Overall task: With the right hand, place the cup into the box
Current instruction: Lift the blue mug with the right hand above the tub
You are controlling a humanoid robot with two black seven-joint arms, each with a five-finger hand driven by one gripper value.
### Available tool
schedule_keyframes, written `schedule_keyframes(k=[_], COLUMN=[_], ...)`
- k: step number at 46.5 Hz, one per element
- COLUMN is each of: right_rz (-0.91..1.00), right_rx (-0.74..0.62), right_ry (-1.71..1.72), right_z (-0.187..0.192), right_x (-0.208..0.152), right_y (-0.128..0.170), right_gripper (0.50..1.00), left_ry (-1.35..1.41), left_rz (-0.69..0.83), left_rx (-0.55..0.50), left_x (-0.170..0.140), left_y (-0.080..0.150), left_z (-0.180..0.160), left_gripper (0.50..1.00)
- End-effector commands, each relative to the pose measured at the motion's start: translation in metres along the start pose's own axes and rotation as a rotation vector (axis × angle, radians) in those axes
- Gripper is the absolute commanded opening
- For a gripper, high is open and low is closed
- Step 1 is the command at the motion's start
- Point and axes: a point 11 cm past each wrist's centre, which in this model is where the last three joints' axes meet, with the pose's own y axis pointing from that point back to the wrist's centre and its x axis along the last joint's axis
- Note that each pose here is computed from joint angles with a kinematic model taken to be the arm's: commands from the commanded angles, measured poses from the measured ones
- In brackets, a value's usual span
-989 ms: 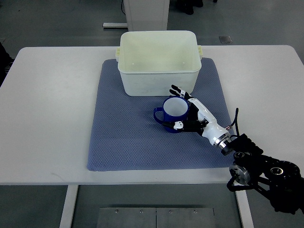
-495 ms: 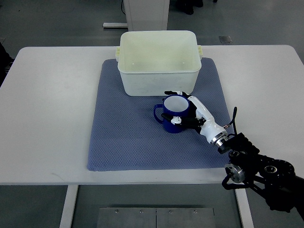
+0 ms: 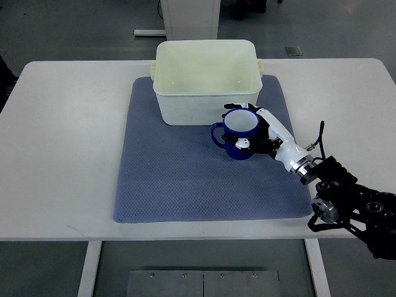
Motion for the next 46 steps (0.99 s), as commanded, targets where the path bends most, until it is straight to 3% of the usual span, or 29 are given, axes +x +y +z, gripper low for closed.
schedule_keyframes(k=[1, 26, 38, 46], right_rz=[0.003, 0.020, 0.016, 0.019], right_rx=[0.000, 0.044, 0.131, 0.139], right_ry=[0.013, 0.142, 0.195, 0.205], right_z=[-0.004, -0.062, -0.112, -0.124], right_x=[0.009, 0.074, 0.092, 0.095], right_y=[0.006, 0.029, 0.007, -0.006], right_gripper=[0.500, 0.500, 0.500, 0.500], left_ry=[0.000, 0.000, 0.000, 0.000], left_rz=[0.000, 0.000, 0.000, 0.001], left_rx=[0.000, 0.000, 0.000, 0.000], left_x=[0.000, 0.000, 0.000, 0.000], left_y=[0.000, 0.000, 0.000, 0.000], left_z=[0.000, 0.000, 0.000, 0.000], left_gripper=[1.000, 1.000, 1.000, 1.000])
